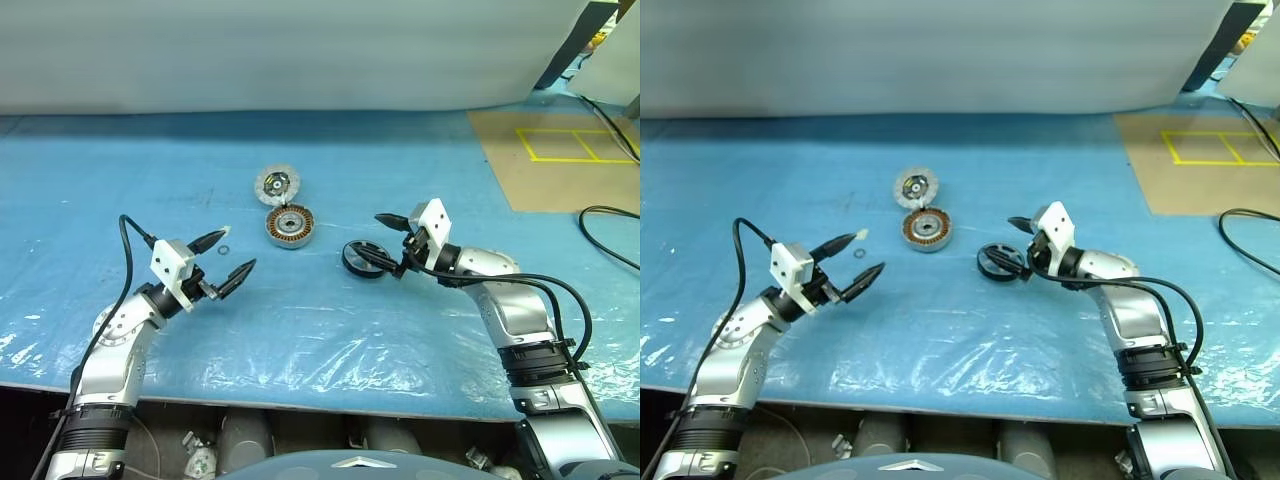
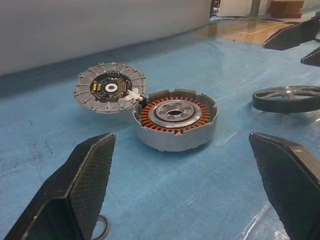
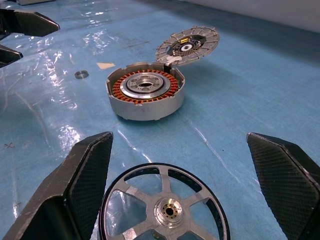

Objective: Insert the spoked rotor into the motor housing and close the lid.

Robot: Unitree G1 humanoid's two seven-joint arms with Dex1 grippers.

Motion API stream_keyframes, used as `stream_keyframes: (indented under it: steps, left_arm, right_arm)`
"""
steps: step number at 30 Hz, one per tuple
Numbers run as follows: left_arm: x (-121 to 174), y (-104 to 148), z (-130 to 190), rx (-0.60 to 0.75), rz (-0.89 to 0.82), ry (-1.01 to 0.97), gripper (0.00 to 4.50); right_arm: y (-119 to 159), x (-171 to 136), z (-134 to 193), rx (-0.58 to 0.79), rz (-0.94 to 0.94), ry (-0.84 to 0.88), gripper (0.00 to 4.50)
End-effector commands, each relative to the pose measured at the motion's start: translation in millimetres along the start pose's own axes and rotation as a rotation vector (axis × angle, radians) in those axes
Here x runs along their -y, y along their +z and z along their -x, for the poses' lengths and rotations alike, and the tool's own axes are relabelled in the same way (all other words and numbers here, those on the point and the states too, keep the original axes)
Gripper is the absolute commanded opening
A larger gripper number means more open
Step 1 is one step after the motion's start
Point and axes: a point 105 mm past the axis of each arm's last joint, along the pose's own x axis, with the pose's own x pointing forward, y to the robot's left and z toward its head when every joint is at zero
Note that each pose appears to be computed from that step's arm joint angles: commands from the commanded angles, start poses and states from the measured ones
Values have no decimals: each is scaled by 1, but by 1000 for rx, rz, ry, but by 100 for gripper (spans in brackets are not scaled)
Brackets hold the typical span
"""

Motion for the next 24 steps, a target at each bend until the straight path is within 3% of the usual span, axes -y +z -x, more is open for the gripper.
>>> stream_keyframes:
  steps: [1,19,24]
  left_arm:
    - [-5,6,5,16,-18,14,450]
    - [-5,10,1,24,-20,10,450]
    - [-5,7,3,13,-26,19,450]
  right_arm:
    - [11,0,-2,36,32,6,448]
    - [11,1,-2,33,31,4,448]
    - [26,-3,-18,54,40,66,448]
